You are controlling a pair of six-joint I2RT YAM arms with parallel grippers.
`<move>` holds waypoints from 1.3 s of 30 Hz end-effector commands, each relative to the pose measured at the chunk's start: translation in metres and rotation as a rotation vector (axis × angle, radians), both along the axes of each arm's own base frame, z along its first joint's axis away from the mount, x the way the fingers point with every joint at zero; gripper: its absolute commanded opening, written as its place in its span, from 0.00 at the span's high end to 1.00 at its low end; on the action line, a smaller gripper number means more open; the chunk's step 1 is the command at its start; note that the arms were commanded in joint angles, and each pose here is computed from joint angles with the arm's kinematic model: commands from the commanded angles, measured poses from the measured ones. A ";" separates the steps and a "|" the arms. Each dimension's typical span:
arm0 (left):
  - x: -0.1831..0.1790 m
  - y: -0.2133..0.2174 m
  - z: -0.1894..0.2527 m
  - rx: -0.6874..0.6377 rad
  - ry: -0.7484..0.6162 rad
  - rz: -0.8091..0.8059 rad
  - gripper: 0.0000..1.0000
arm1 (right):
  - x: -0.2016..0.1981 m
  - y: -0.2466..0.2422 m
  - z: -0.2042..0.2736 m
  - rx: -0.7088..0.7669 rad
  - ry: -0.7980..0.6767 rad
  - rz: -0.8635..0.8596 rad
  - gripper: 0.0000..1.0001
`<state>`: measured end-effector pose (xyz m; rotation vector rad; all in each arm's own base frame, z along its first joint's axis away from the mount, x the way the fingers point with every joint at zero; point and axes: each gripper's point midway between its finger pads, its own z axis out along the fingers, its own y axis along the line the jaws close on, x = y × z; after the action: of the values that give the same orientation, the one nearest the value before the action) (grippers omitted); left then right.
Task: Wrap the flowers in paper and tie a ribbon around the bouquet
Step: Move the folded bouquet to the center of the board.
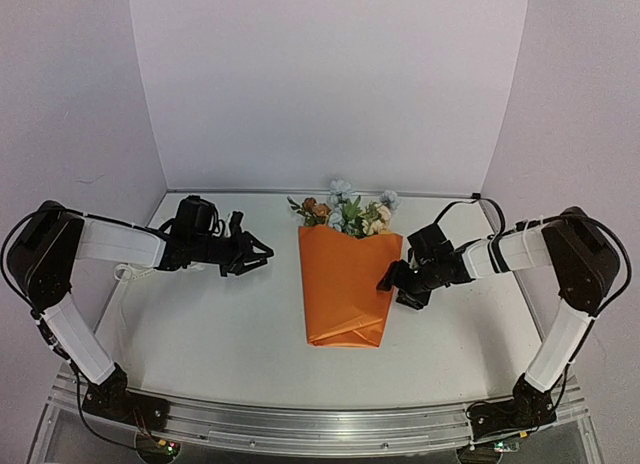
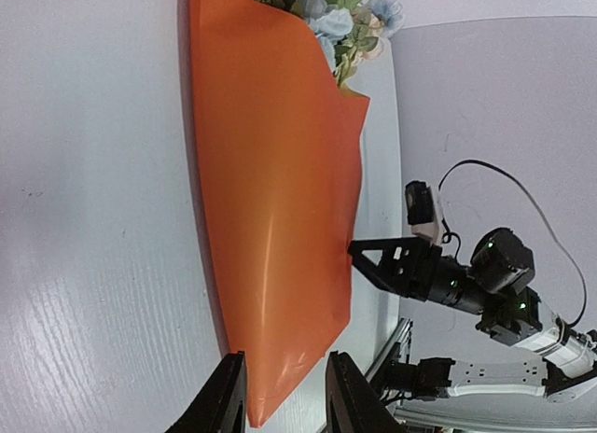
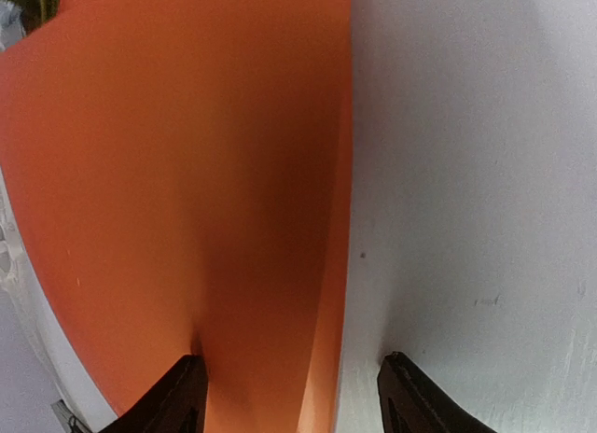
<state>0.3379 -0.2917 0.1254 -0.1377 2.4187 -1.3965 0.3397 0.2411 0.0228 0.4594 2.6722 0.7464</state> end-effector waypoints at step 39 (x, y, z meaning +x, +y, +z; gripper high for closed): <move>0.043 0.119 -0.027 0.354 0.082 0.310 0.66 | 0.129 -0.092 0.030 0.021 -0.142 -0.368 0.99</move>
<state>0.3701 -0.2124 0.0975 -0.3703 2.5369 -1.1114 0.4517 0.1614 0.0410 0.8463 2.3832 0.6778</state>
